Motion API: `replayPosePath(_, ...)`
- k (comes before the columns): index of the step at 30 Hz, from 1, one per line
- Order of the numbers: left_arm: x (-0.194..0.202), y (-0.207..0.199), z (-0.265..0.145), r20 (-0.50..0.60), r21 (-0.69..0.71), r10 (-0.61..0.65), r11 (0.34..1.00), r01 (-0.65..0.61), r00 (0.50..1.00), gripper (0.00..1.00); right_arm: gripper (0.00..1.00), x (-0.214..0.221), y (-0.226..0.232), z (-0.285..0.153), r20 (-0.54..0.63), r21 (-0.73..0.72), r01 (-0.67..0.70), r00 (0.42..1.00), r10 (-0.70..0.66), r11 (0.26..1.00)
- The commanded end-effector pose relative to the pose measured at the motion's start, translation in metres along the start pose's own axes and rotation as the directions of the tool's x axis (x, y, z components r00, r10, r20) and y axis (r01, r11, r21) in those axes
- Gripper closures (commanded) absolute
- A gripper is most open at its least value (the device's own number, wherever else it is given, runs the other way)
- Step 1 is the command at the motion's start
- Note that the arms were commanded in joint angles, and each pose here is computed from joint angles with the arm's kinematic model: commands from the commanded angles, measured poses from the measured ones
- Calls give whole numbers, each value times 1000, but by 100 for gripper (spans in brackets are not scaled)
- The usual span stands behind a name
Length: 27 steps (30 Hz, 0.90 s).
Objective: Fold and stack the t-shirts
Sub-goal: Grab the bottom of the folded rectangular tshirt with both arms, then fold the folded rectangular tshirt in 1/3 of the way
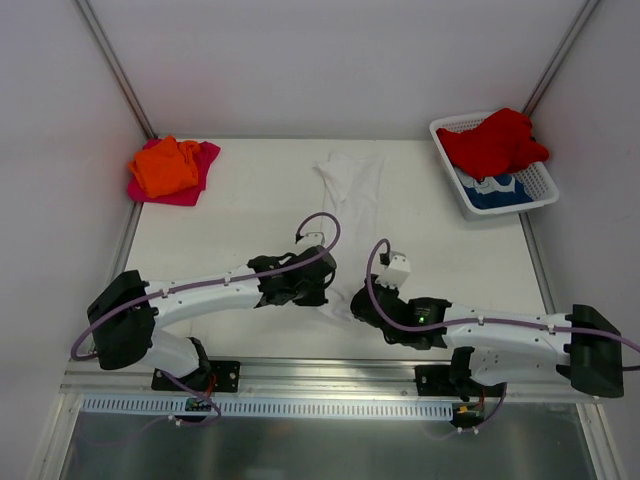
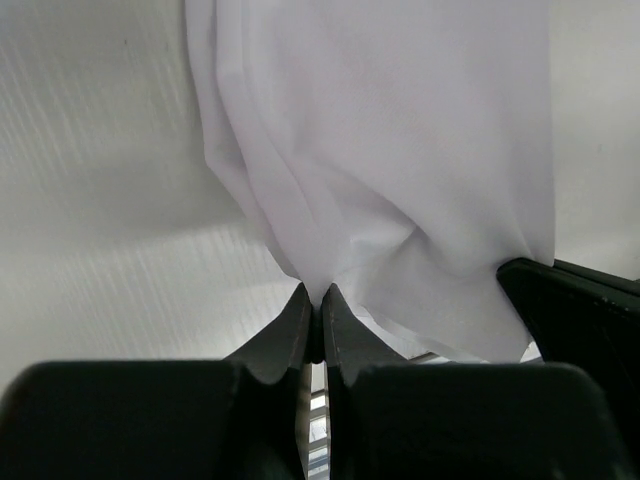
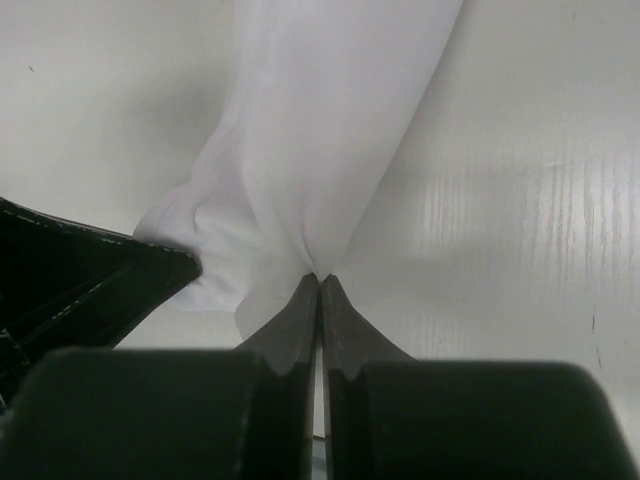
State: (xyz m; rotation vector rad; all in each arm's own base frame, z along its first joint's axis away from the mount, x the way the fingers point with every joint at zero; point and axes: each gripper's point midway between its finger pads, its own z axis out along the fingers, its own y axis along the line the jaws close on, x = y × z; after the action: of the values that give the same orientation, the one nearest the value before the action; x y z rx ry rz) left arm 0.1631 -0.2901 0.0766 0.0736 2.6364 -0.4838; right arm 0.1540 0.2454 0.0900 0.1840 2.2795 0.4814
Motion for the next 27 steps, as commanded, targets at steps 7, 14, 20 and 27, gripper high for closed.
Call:
replayPosePath(7, -58, -18, -32, 140, 23, 49, 998, -53, 989, 100, 100, -57, 10, -17, 118, 5, 29, 993, -30, 1000)
replayPosePath(14, -98, -7, -37, 195, 2, 38, 999, -40, 980, 100, 100, -92, -8, -9, 151, 66, 22, 988, -31, 998)
replayPosePath(20, -132, 4, -31, 216, -28, 44, 999, -39, 975, 100, 100, -125, -28, 6, 146, 127, 10, 989, -28, 992)
replayPosePath(27, -162, -4, -9, 201, -40, 72, 997, -65, 977, 100, 100, -148, -30, 24, 128, 147, 32, 990, -51, 989)
